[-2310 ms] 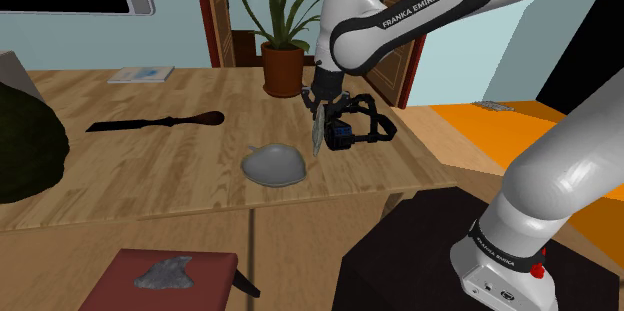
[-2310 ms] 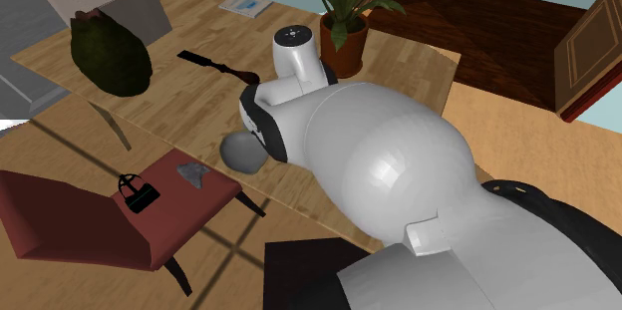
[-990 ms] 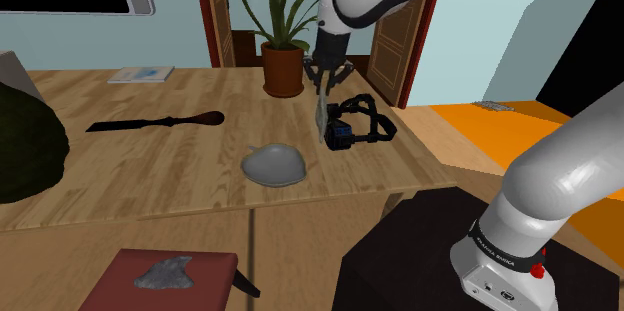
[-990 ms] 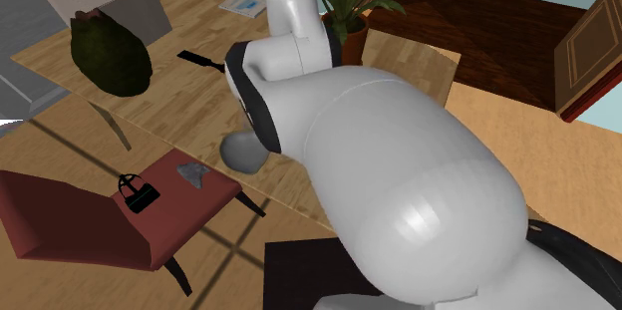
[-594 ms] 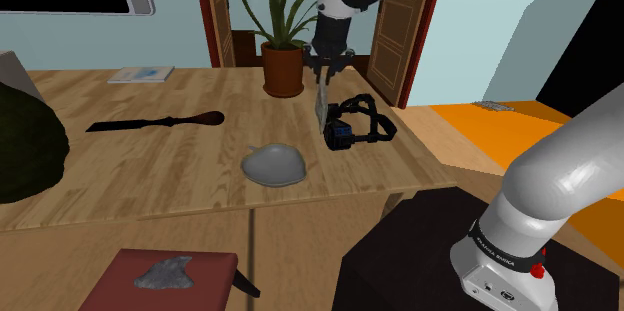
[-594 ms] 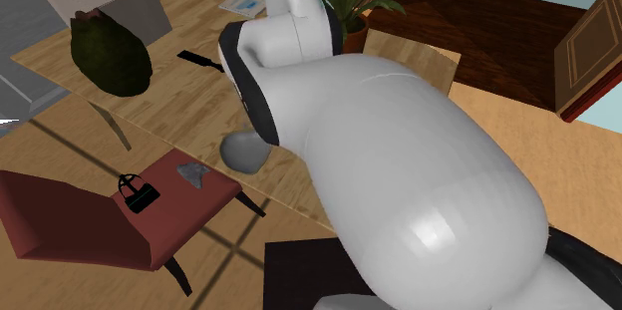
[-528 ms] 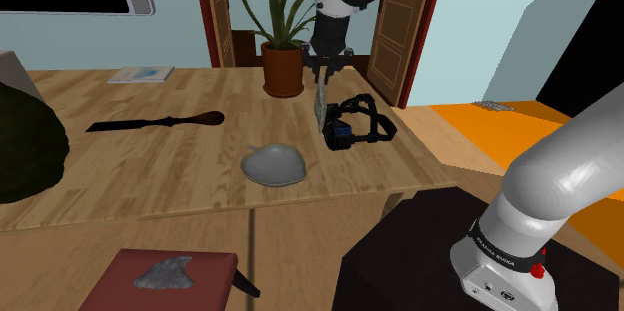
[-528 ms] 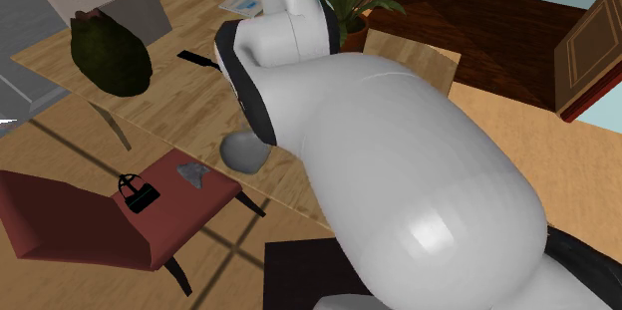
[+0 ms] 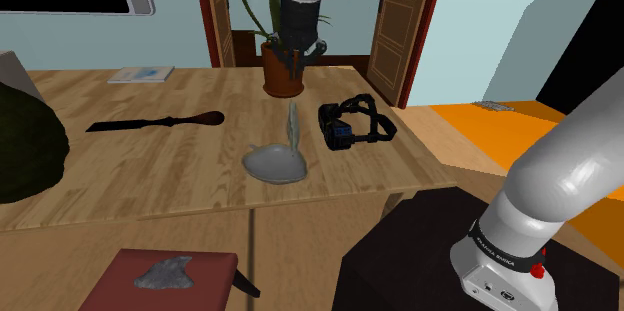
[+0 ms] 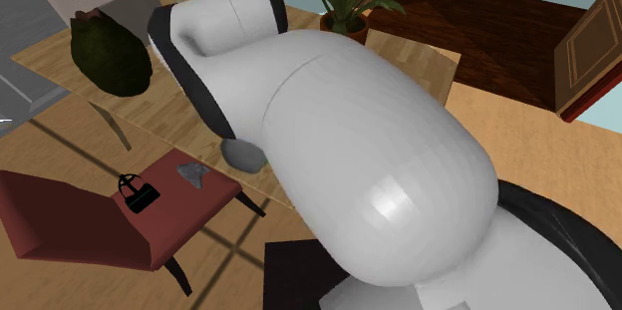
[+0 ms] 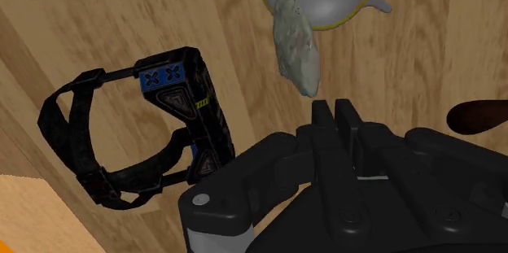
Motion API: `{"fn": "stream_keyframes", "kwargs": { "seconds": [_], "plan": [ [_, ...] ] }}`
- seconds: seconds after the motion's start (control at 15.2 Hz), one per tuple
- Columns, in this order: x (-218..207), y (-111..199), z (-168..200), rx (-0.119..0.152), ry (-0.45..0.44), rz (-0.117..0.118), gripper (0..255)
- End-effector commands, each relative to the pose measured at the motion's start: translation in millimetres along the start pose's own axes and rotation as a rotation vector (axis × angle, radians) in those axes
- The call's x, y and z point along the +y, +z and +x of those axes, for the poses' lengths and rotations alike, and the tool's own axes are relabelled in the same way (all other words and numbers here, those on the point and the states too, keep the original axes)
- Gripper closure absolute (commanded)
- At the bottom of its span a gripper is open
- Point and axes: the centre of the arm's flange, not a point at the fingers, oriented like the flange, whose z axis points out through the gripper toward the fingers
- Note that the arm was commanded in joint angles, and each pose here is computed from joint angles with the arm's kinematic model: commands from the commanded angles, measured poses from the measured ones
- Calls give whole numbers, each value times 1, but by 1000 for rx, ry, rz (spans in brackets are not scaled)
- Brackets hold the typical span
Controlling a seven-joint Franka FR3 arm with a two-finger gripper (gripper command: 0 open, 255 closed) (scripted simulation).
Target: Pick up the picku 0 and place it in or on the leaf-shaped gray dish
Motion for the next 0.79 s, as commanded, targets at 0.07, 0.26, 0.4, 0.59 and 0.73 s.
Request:
{"fn": "stream_keyframes", "kwargs": {
  "seconds": [0.07, 0.26, 0.4, 0.59, 0.73],
  "plan": [
    [-32, -12, -23, -1, 2, 0, 255],
    [-30, 4, -20, 11, -32, -28, 0],
    [-41, 30, -30, 34, -94, -85, 0],
    [-53, 71, -44, 68, -187, -170, 0],
    [-59, 99, -53, 91, -249, -226, 0]
  ]
}}
